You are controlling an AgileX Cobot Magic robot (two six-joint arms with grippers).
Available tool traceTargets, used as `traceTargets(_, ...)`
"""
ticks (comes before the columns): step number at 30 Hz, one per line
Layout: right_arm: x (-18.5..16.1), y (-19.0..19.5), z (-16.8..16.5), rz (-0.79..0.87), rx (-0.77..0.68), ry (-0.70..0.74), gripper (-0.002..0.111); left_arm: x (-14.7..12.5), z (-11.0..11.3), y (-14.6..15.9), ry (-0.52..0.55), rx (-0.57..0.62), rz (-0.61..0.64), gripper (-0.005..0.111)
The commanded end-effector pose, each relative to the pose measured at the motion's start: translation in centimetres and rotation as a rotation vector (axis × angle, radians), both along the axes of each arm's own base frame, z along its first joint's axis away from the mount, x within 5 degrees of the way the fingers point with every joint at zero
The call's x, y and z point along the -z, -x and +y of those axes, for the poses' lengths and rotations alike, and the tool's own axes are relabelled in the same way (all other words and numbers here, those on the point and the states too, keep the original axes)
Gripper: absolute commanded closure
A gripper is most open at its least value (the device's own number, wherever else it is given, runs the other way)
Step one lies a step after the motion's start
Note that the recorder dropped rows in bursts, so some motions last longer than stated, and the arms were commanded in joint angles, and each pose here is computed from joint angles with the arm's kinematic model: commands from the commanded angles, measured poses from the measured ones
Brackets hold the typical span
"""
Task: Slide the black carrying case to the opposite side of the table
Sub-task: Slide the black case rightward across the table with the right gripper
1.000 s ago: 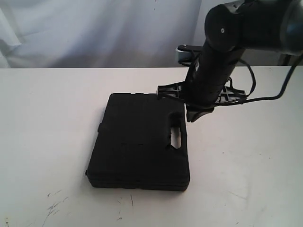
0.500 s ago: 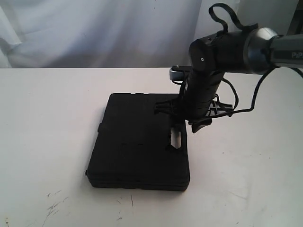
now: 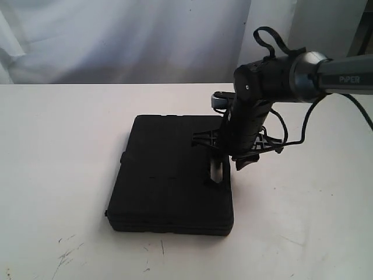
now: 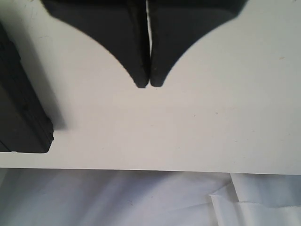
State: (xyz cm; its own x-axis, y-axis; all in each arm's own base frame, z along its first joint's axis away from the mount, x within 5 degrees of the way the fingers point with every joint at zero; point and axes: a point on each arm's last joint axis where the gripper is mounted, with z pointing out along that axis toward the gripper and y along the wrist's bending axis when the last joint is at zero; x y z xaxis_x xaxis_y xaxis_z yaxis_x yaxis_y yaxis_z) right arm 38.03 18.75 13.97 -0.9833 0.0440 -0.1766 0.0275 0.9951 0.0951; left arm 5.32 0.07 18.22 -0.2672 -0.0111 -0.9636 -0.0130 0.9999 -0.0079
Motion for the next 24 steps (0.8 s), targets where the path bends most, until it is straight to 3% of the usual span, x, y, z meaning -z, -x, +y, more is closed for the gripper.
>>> traceTargets(1,0.7,-0.3,0.0,-0.001,0.0,-0.008,0.065,0.0,0.0,0.0,0.005,-0.005,-0.013,0.107)
traceTargets(4,1.4,-0.2,0.0,0.03,0.021,0.002,0.07,0.0,0.0,0.0,0.005,-0.005,-0.013,0.107)
traceTargets(10,1.5,-0.1,-0.3,0.037,0.003,0.03,0.108,0.0,0.0,0.0,0.005,-0.005,-0.013,0.107)
traceTargets(24,0.9,-1.3,-6.6,0.125,-0.016,0.154,0.108,0.0,0.0,0.0,0.005,-0.005,-0.013,0.107)
